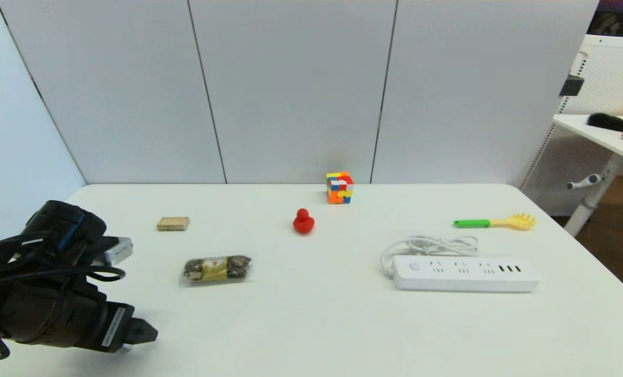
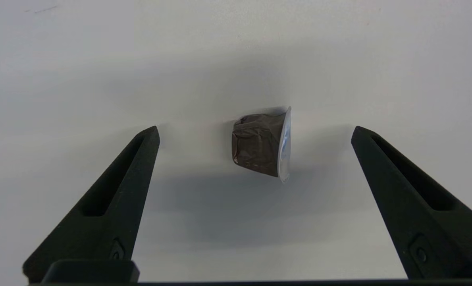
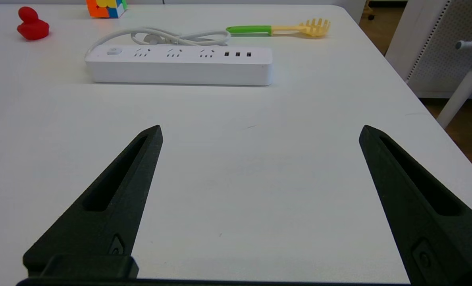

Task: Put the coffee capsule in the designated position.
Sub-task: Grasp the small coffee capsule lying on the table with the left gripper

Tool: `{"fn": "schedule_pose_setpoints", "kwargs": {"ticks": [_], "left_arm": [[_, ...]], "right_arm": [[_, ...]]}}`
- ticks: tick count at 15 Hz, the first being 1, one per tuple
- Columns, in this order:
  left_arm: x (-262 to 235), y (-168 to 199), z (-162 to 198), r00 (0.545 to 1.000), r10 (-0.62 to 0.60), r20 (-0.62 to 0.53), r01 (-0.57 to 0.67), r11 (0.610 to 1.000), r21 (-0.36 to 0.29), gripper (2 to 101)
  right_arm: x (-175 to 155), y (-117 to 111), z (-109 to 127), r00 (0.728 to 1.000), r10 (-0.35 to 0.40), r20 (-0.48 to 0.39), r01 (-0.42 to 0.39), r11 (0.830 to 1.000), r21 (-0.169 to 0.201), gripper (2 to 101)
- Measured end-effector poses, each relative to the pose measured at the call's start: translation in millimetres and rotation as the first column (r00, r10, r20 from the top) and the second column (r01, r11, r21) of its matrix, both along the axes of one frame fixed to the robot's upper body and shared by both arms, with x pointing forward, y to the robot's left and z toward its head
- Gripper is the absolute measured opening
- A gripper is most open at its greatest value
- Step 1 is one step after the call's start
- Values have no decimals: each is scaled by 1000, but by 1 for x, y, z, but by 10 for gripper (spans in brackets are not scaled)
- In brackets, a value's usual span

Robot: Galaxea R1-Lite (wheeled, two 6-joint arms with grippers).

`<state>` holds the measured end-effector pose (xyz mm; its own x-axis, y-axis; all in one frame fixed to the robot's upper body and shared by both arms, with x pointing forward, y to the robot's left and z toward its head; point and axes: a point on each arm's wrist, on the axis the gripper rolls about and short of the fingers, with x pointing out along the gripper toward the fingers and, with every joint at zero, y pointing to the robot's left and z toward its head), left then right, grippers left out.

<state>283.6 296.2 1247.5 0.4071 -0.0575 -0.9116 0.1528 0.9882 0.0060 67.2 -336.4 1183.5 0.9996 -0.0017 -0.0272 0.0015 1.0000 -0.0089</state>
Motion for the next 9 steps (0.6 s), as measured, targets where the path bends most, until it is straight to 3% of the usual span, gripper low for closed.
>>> {"fn": "schedule_pose_setpoints", "kwargs": {"ticks": [9], "left_arm": [[3,-1,-7,1000,19,11,-19,1000,-15,979]], "right_arm": [[0,0,0,1000,0,0,0,1000,0,980]]}}
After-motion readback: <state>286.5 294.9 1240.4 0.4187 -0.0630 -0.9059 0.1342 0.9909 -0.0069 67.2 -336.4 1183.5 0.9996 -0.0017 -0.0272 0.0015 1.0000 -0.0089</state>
